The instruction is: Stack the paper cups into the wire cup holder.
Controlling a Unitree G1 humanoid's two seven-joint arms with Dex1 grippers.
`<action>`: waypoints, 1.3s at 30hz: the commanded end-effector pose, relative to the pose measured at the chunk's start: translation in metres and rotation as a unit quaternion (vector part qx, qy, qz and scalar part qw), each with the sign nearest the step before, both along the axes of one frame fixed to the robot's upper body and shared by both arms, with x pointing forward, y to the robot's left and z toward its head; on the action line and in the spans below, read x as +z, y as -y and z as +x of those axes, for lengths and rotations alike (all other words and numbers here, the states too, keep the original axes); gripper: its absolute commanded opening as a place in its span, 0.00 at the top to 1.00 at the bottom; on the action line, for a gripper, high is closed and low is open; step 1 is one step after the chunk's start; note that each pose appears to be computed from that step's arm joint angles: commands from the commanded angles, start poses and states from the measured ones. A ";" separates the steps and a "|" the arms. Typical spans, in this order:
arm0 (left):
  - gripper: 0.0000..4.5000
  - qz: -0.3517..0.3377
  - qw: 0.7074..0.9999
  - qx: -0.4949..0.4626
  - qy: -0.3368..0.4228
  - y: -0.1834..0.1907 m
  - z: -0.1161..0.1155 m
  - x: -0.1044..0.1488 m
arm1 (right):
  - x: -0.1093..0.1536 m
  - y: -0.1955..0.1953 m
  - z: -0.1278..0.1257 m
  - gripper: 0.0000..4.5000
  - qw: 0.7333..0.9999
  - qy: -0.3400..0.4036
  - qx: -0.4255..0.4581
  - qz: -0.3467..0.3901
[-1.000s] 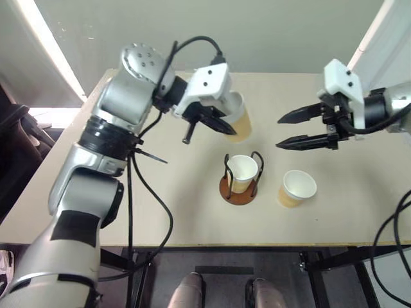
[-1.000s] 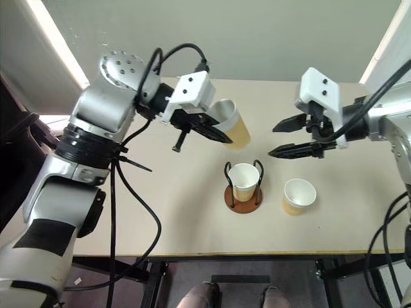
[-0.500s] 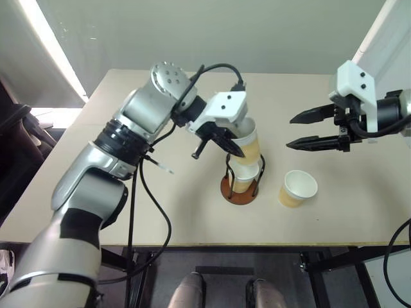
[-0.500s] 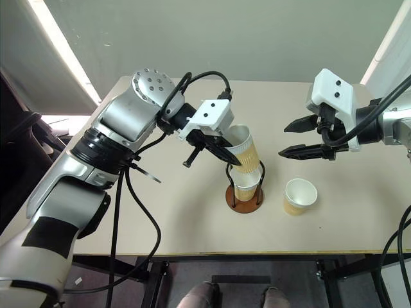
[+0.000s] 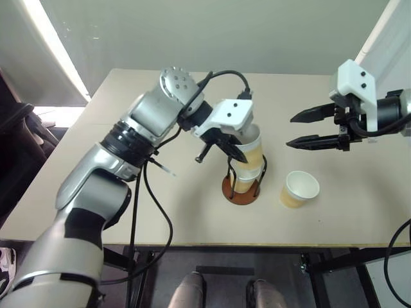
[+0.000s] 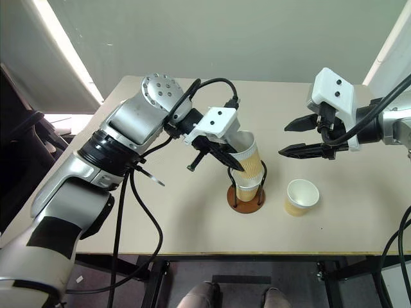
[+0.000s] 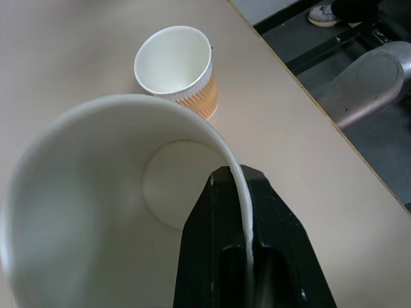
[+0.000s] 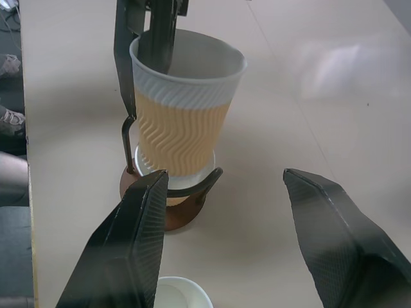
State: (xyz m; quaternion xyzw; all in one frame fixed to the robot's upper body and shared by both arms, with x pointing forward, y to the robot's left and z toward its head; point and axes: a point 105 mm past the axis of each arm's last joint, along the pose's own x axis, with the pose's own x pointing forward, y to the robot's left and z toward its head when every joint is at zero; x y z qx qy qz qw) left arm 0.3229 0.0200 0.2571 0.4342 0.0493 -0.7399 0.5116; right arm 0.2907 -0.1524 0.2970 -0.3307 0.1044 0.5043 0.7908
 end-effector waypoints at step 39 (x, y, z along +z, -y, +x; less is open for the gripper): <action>0.01 0.009 0.999 -0.020 0.028 0.011 0.006 0.010 | 0.001 0.028 -0.007 0.35 0.998 0.015 -0.037 -0.051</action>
